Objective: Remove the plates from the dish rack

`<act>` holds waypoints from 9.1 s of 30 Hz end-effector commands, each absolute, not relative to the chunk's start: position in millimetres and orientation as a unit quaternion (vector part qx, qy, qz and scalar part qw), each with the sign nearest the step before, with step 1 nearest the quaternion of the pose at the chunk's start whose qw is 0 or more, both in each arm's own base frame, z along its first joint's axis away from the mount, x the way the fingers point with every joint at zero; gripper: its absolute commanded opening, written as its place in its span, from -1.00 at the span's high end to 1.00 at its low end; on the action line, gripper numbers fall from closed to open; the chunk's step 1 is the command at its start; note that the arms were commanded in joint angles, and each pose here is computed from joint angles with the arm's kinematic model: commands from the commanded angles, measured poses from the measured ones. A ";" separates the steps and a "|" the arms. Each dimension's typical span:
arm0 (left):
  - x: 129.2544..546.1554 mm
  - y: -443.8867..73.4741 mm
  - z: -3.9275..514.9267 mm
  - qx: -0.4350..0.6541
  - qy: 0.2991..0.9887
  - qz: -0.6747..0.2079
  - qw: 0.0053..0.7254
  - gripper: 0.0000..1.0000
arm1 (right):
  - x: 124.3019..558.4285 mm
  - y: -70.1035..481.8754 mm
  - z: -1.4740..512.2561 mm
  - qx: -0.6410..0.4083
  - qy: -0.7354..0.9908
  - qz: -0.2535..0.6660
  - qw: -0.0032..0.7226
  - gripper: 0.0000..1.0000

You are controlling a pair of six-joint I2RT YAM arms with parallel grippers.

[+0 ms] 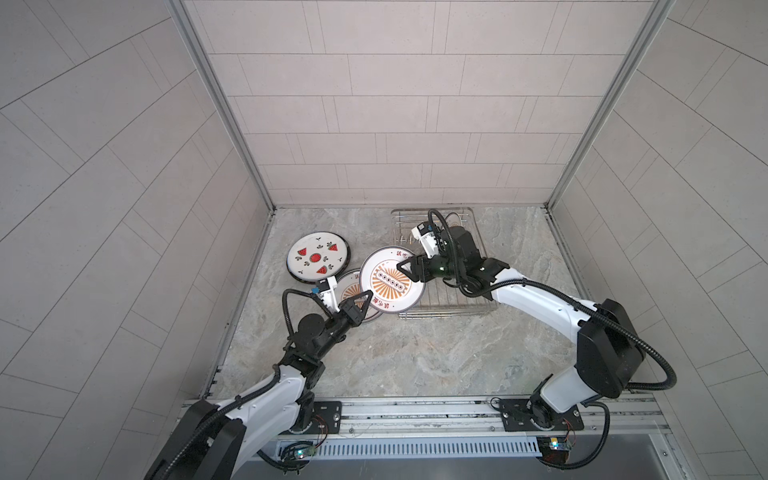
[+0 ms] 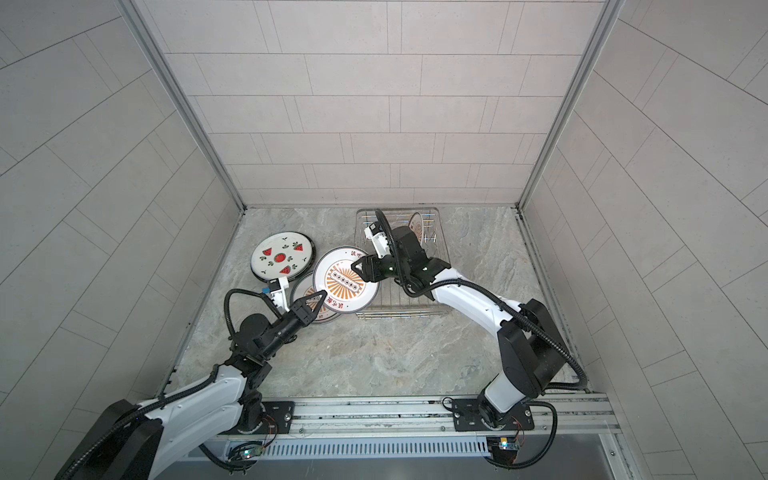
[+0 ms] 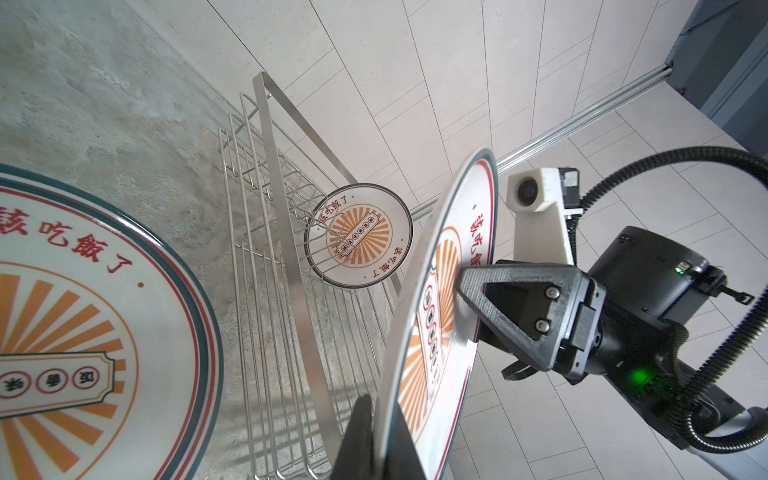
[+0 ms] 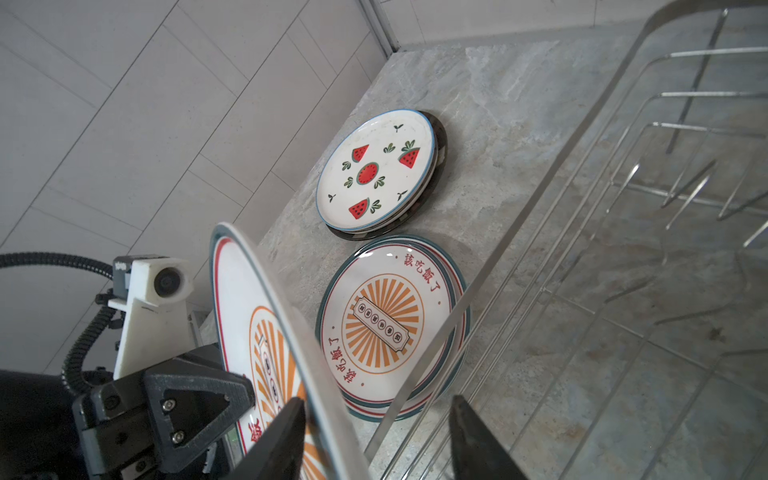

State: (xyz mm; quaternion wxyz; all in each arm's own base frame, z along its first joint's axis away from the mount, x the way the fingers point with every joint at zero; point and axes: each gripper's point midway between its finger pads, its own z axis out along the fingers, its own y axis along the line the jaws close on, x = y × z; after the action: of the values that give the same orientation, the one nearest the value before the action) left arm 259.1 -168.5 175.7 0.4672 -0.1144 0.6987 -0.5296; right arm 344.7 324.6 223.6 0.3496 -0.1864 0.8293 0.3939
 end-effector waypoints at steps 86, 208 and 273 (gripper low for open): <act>276.0 -83.6 81.0 -0.418 0.751 -0.323 0.395 0.92 | 293.3 394.9 221.9 -0.290 0.812 0.256 0.438 -0.95; 266.5 -177.1 185.3 -0.032 0.712 -0.482 0.510 -1.00 | 472.2 130.5 221.3 0.063 0.881 -0.035 0.467 -0.84; 241.7 -202.1 210.8 0.054 0.663 -0.540 0.516 -1.00 | 452.7 119.1 266.7 0.087 0.851 -0.072 0.512 0.85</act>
State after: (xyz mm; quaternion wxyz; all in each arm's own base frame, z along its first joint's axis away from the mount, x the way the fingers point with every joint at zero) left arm 245.7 -203.0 206.7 0.5062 0.0458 0.6707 -0.5402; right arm 460.3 123.3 237.5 0.4816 0.0713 0.8688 -0.0904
